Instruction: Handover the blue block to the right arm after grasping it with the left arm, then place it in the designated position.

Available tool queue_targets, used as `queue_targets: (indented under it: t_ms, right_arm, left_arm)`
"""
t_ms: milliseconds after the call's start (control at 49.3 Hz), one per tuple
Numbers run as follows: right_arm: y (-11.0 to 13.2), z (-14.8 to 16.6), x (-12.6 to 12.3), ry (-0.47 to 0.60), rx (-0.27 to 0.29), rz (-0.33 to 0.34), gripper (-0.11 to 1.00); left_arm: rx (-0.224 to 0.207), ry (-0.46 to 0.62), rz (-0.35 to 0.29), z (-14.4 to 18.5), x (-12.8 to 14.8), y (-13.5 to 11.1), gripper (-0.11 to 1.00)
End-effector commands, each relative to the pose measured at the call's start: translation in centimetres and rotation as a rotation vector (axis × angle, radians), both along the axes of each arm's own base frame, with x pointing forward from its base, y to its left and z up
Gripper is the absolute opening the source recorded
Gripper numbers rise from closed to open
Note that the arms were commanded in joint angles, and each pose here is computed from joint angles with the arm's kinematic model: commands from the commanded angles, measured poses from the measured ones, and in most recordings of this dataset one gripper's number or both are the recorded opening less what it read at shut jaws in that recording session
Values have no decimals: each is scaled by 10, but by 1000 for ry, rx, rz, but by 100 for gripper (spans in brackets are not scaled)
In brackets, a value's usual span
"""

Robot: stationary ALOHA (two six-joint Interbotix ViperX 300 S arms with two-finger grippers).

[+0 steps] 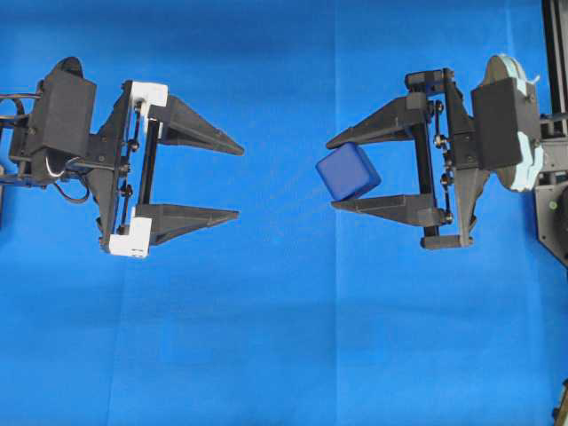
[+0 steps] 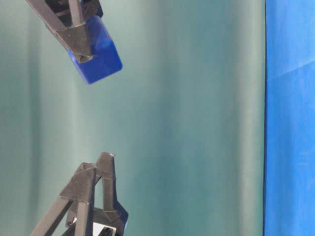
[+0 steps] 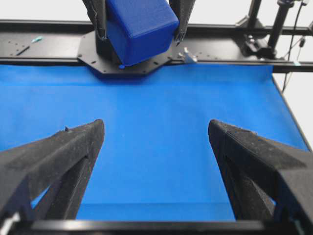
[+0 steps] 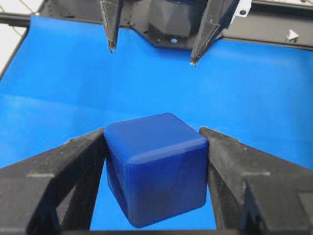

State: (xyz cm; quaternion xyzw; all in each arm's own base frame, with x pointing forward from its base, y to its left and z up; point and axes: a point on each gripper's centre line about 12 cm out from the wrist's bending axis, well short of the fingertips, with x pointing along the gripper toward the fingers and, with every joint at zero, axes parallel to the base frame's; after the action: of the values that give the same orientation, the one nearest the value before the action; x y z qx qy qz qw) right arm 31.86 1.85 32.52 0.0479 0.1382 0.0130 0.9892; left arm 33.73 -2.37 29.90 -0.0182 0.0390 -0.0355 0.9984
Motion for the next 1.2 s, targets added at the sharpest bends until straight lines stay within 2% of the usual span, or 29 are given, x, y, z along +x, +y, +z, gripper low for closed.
queue_targets:
  t_ms: [0, 142, 487, 1177]
  right_arm:
    - [0, 11, -1, -27, 9, -1, 52]
    - [1, 6, -3, 20, 13, -13, 52]
    - [4, -15, -12, 213, 38, -70, 52]
    - [5, -14, -15, 226, 33, -71, 52]
  left_arm:
    - [-1, -32, 3, 10, -2, 1, 92]
    - [1, -32, 2, 10, -2, 1, 92]
    - [1, -32, 2, 10, -2, 1, 92]
    - [-1, -31, 3, 10, -2, 1, 92]
